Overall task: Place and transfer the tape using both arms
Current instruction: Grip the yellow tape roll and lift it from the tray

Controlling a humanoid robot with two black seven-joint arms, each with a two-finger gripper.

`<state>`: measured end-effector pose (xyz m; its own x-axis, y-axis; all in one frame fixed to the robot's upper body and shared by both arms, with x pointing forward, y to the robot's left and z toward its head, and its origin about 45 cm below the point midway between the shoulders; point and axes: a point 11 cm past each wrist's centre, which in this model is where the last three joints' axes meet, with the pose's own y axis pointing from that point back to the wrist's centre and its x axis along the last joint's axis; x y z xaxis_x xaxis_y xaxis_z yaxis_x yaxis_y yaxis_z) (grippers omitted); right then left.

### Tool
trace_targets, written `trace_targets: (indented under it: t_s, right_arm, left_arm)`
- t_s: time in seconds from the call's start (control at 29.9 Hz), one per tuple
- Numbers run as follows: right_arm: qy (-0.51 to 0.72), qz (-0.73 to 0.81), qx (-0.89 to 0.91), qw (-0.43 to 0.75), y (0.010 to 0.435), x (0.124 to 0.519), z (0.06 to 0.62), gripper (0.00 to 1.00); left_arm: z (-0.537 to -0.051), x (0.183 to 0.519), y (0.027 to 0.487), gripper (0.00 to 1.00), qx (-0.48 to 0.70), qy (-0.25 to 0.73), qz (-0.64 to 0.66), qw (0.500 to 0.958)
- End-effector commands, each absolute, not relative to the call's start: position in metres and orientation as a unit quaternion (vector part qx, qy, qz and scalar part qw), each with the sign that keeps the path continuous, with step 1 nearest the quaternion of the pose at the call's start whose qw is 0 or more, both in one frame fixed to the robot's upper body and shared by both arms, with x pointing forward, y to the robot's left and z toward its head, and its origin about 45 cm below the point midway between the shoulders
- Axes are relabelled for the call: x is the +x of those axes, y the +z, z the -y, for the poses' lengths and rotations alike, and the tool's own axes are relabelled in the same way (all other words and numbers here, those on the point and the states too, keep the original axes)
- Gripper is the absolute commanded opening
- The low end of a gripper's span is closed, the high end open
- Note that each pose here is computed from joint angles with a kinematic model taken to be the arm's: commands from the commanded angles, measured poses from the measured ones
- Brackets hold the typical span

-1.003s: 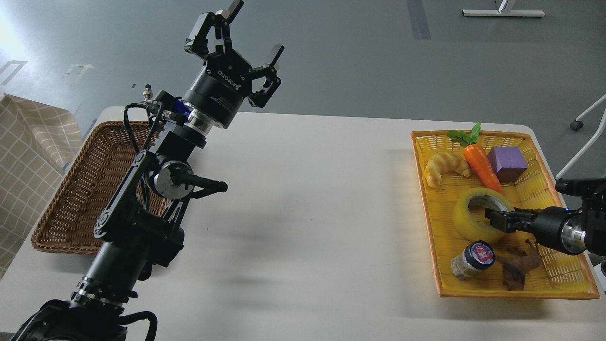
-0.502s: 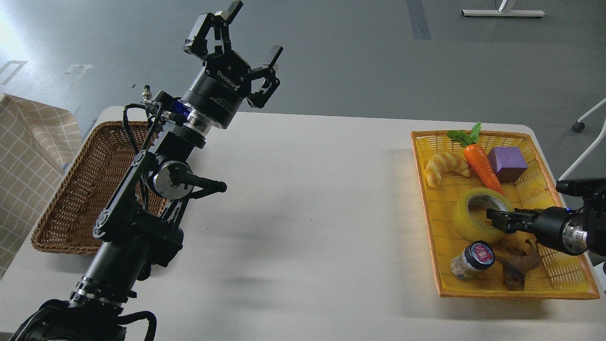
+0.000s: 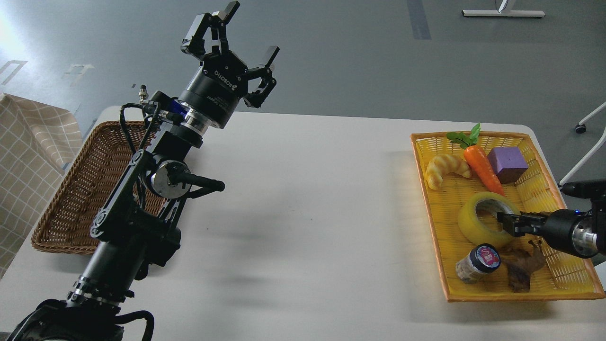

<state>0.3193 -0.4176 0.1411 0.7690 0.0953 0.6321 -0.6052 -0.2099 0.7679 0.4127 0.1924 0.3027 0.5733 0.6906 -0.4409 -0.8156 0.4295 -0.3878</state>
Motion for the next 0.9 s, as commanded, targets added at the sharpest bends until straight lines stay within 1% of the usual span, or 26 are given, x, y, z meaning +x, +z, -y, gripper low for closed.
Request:
trace_targets:
  t_s: [0.0, 0.27, 0.33, 0.6, 0.7, 0.87]
  right_arm:
    - [0.293, 0.175, 0.72, 0.604, 0.143, 0.319, 0.418, 0.28]
    - [0.297, 0.174, 0.721, 0.601, 0.145, 0.32, 0.416, 0.23]
    - [0.297, 0.174, 0.721, 0.602, 0.145, 0.319, 0.416, 0.2]
    - [0.302, 0.177, 0.721, 0.598, 0.15, 0.321, 0.415, 0.2]
    - [0.32, 0.174, 0.717, 0.594, 0.164, 0.323, 0.412, 0.2]
    - [0.355, 0.187, 0.715, 0.572, 0.201, 0.332, 0.406, 0.2]
  left_arm:
    - [-0.192, 0.413, 0.302, 0.98, -0.289, 0.451, -0.11, 0.838]
    - [-0.193, 0.413, 0.301, 0.98, -0.288, 0.452, -0.111, 0.837]
    - [-0.193, 0.413, 0.3, 0.98, -0.288, 0.452, -0.111, 0.837]
    - [-0.193, 0.413, 0.3, 0.98, -0.287, 0.453, -0.112, 0.837]
    - [-0.193, 0.413, 0.299, 0.98, -0.287, 0.453, -0.112, 0.837]
    - [-0.193, 0.413, 0.299, 0.98, -0.287, 0.453, -0.113, 0.837]
